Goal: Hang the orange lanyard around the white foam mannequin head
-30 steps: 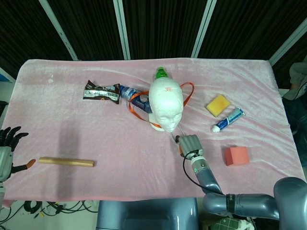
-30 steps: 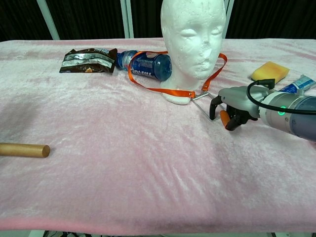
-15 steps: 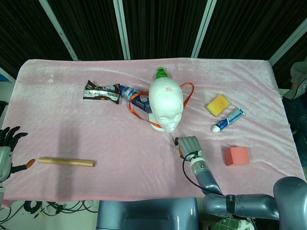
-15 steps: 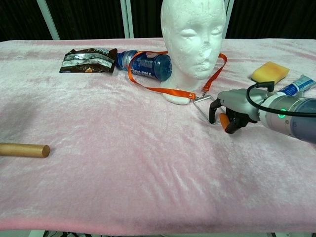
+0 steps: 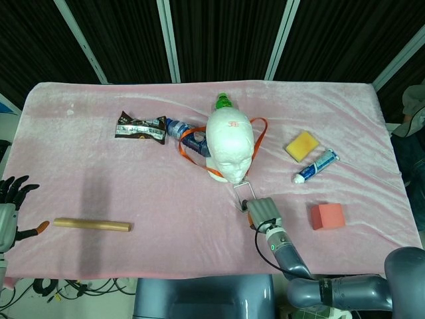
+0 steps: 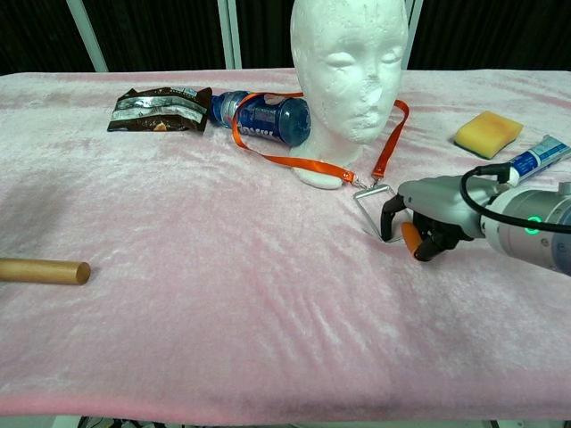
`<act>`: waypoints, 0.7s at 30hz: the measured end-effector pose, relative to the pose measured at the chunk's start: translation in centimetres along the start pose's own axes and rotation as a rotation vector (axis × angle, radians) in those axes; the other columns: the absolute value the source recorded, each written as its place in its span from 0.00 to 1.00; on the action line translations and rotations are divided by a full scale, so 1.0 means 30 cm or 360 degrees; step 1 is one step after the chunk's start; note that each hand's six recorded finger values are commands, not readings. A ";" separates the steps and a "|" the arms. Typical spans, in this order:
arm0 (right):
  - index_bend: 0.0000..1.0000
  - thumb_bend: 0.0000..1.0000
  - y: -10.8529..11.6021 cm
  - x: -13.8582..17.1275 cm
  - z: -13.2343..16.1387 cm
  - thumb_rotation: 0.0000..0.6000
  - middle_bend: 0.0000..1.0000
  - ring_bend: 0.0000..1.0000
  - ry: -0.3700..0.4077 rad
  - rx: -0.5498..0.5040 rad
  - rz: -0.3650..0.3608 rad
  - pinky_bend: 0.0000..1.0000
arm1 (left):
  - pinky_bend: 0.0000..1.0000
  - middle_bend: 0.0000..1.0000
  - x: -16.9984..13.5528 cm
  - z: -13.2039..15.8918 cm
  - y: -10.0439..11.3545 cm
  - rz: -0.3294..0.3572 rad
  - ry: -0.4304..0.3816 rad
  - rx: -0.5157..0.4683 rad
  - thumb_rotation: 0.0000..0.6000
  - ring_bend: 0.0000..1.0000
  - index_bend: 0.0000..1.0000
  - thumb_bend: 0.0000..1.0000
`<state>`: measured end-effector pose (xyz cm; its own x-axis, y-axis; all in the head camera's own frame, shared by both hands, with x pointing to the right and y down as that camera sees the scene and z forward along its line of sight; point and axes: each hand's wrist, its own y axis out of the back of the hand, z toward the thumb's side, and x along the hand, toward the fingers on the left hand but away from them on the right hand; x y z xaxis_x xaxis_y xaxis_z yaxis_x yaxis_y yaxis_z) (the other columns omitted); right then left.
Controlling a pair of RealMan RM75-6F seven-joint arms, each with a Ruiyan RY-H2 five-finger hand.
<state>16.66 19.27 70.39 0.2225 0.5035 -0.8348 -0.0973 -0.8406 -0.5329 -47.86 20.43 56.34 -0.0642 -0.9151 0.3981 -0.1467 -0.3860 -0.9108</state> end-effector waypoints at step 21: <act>0.52 0.87 -0.050 0.089 0.085 1.00 0.93 0.92 0.0126 0.0004 0.0074 0.82 | 0.00 0.11 0.003 -0.005 0.009 0.0018 0.0006 -0.0012 1.00 0.00 0.23 0.04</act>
<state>14.91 22.39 68.62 0.2935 0.4465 -0.8452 -0.1116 -0.8621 -0.4942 -48.06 20.26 56.14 -0.0694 -0.9190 0.3882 -0.1534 -0.3747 -0.9144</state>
